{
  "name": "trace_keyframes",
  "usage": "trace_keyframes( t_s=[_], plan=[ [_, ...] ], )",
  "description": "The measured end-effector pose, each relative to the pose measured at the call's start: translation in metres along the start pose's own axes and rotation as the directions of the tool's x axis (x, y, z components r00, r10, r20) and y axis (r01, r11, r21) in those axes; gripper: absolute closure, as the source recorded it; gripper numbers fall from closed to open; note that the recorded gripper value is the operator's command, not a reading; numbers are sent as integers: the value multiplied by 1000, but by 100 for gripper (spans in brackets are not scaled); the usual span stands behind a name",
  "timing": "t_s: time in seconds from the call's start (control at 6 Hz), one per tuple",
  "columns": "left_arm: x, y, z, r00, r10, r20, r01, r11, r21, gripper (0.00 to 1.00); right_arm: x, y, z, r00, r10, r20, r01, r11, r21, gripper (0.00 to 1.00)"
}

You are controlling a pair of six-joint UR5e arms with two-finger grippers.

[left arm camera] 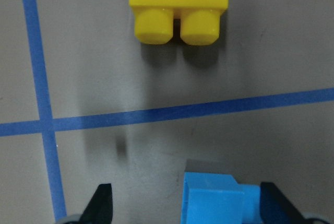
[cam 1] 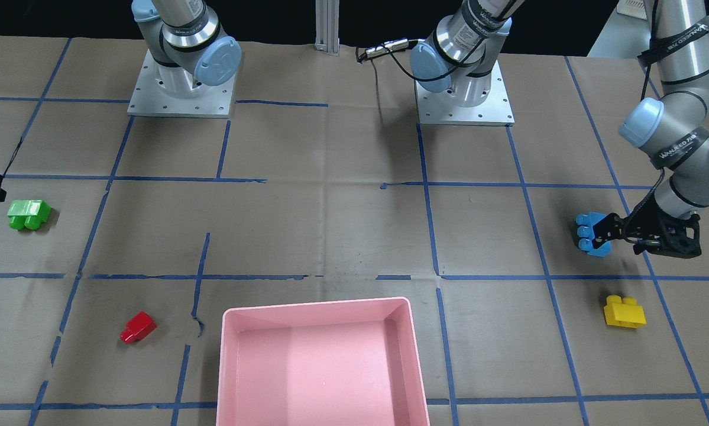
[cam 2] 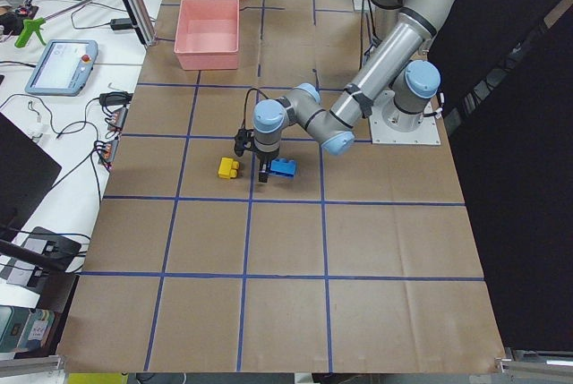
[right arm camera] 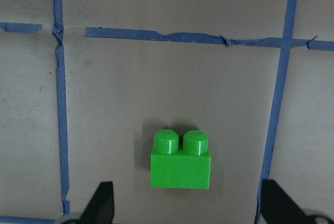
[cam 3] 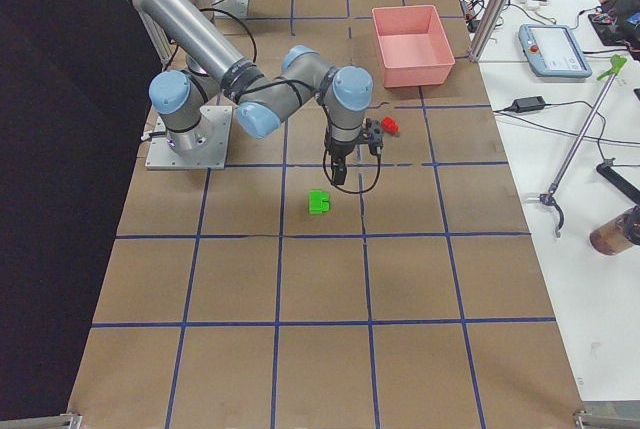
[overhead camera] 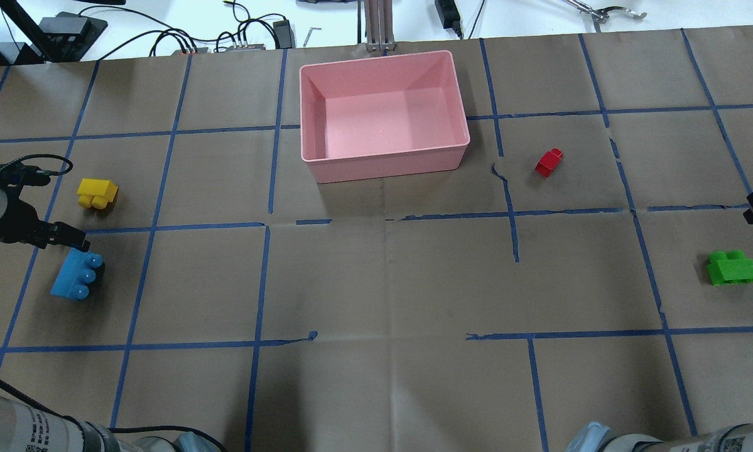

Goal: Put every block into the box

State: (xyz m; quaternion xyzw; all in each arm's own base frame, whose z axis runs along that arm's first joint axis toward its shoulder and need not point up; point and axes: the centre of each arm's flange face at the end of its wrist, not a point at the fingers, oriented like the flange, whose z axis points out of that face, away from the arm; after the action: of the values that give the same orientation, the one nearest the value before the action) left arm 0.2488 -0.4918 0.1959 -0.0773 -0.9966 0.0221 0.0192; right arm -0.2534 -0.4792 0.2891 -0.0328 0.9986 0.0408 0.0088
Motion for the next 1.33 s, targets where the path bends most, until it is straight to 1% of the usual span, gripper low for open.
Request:
trace_keyframes(
  t_s=[0.17, 0.5, 0.67, 0.83, 1.0, 1.17, 1.33],
  plan=[
    [7, 5, 4, 999, 30, -14, -30, 1000, -6, 1, 6, -5, 23, 1000, -13, 7, 13, 1000, -7, 0],
    [12, 12, 11, 999, 38, -29, -39, 999, -24, 1, 7, -7, 59, 999, -43, 23, 44, 999, -23, 0],
    [13, 14, 17, 998, 39, -40, -41, 999, -32, 10, 4, -5, 70, 998, -46, 36, 48, 998, -36, 0],
    [13, 14, 20, 998, 41, -45, -42, 998, -37, 28, 2, -3, 79, 998, -46, 43, 48, 997, -53, 0],
    [12, 15, 22, 998, 42, -46, -44, 998, -39, 49, 4, -1, 85, 998, -45, 35, 47, 996, -71, 0],
    [13, 15, 23, 998, 43, -48, -45, 998, -39, 64, 6, -1, 89, 999, -44, 22, 46, 995, -87, 0],
    [13, 15, 23, 998, 42, -49, -44, 998, -40, 75, 7, 0, 95, 999, -43, 17, 45, 994, -104, 0]
  ],
)
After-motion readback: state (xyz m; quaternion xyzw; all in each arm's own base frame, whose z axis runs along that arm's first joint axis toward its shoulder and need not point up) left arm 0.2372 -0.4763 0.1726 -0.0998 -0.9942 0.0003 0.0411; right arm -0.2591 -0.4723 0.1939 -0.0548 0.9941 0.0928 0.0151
